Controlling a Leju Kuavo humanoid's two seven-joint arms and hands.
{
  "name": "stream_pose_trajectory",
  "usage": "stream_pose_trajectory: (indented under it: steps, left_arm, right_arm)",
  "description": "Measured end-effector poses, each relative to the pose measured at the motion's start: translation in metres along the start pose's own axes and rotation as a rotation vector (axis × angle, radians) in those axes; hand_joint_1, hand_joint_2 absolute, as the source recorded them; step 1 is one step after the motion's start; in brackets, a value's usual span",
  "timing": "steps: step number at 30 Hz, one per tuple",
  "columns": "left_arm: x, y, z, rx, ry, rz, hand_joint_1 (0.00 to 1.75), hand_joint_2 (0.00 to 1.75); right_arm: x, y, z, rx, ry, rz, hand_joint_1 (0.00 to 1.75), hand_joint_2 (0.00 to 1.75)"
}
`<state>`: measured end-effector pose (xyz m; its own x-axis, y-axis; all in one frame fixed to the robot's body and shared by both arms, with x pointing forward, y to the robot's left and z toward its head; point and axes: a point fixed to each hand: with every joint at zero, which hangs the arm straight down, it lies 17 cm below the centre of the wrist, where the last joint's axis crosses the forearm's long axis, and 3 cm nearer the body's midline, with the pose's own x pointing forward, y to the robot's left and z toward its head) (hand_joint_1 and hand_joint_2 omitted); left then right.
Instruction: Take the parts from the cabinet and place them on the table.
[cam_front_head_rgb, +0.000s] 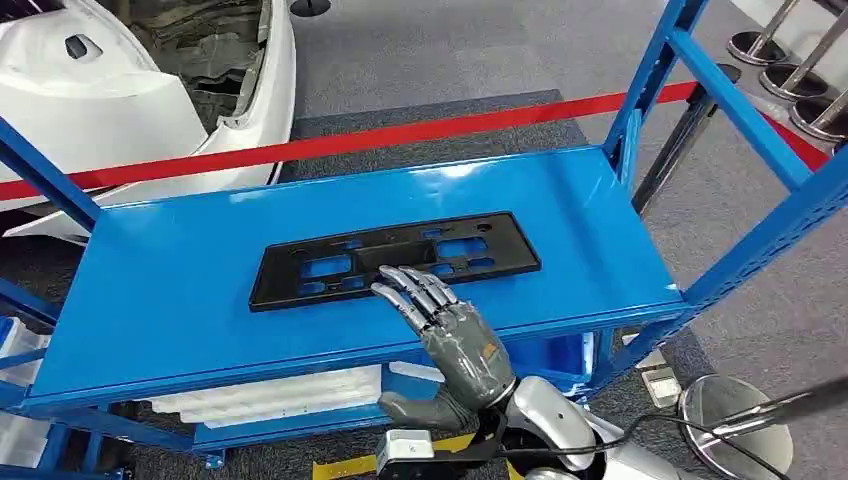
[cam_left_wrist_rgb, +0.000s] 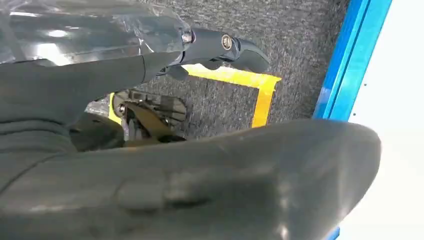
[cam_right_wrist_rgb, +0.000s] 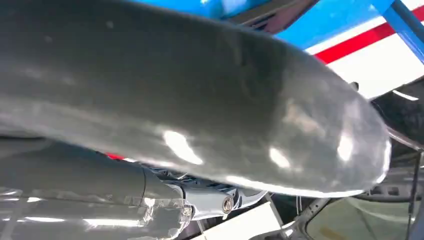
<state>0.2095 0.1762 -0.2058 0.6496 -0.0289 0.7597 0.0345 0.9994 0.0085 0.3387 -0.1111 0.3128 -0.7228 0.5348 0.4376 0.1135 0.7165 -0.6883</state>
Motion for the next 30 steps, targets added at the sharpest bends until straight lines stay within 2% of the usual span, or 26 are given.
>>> stream_pose_trajectory:
  steps: [5,9,10,15,20,26,30]
  left_arm:
    - [-0.003,0.002,0.001,0.013,0.007,-0.002,0.00,0.00]
    - [-0.007,0.012,0.001,0.065,0.018,-0.010,0.00,0.00]
    - [-0.009,0.014,0.002,0.079,0.023,-0.011,0.00,0.00]
    - [-0.013,0.022,0.002,0.121,0.043,-0.004,0.00,0.00]
    - [-0.019,0.032,0.003,0.172,0.074,-0.005,0.00,0.00]
    - [-0.022,0.038,0.003,0.199,0.093,0.005,0.00,0.00]
    - [-0.023,0.040,0.003,0.204,0.102,0.007,0.00,0.00]
  right_arm:
    - [-0.002,-0.001,0.001,-0.002,0.009,0.015,0.00,0.00]
    - [-0.013,-0.011,0.003,-0.024,0.044,0.090,0.00,0.00]
    - [-0.015,-0.014,0.004,-0.031,0.052,0.111,0.00,1.75]
    - [-0.032,-0.024,0.010,-0.021,0.104,0.208,0.00,1.75]
    - [-0.058,-0.020,0.020,0.070,0.200,0.324,0.00,1.75]
    - [-0.086,-0.038,0.034,0.096,0.307,0.465,0.00,1.75]
    - [-0.102,-0.043,0.046,0.162,0.367,0.525,0.00,1.75]
